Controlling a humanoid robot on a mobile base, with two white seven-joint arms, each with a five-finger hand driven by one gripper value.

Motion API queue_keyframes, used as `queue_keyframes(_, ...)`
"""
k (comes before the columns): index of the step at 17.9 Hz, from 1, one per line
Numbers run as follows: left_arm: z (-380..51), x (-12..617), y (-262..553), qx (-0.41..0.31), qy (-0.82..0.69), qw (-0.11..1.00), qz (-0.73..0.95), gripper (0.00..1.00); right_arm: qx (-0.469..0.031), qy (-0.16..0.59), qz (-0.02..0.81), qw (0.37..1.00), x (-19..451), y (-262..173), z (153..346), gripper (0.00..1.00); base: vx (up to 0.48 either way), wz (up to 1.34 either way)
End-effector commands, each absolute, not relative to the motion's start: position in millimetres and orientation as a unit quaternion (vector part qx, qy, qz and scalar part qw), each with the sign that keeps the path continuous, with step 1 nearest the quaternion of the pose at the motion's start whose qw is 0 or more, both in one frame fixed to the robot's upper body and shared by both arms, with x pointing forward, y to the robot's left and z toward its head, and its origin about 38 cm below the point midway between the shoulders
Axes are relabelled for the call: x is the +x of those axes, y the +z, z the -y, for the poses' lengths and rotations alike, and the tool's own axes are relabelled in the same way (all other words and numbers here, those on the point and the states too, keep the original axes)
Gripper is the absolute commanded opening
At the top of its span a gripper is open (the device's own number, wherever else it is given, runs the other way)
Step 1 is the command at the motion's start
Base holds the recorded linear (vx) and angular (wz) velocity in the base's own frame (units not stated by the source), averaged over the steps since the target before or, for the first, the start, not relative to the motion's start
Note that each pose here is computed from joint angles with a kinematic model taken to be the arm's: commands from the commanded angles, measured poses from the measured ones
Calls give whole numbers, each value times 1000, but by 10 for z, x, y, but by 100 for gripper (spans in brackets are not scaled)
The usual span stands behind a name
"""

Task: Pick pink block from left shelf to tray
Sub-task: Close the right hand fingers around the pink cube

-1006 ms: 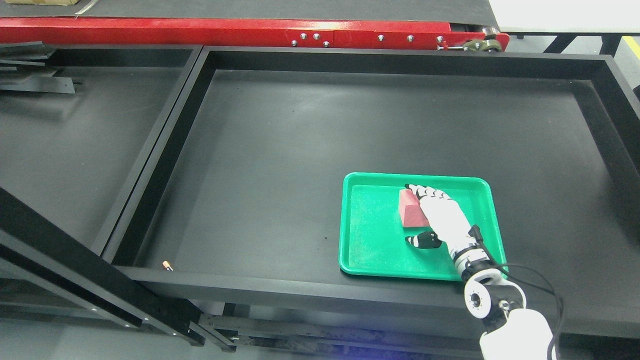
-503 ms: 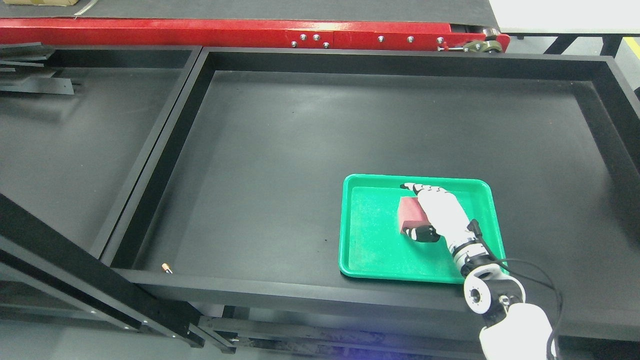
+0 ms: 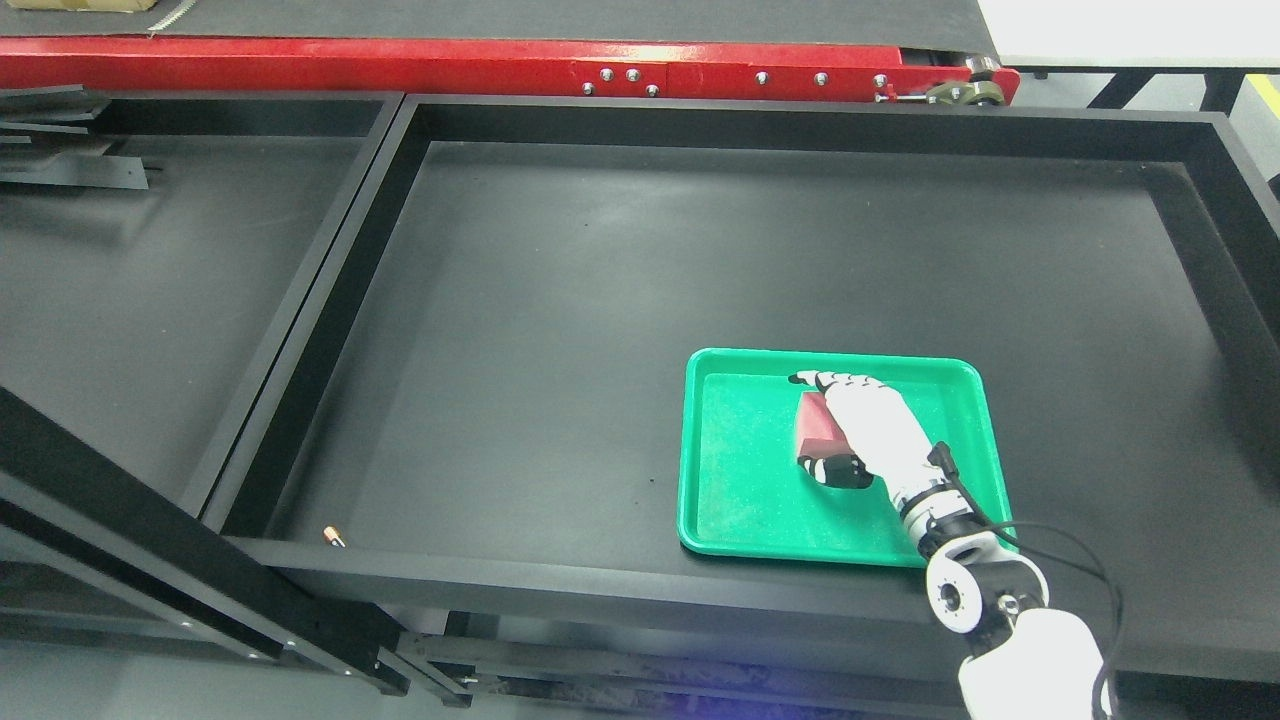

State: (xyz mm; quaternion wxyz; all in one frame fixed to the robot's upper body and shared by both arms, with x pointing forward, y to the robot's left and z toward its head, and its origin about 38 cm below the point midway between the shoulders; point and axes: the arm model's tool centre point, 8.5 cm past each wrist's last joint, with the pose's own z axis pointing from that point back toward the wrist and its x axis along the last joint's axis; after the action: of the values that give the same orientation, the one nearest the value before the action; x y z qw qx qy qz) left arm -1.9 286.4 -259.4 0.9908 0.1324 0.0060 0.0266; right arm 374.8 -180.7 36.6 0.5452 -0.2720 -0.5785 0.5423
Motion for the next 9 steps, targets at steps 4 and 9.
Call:
queue_keyframes(4, -2972, 230, -2580, 140, 28, 990, 18, 100, -262, 563, 554, 555, 3696, 164, 1848, 76, 0, 0)
queue_keyframes(9, -2972, 230, -2580, 140, 28, 990, 18, 100, -260, 563, 551, 558, 3695, 126, 1863, 60, 0, 0)
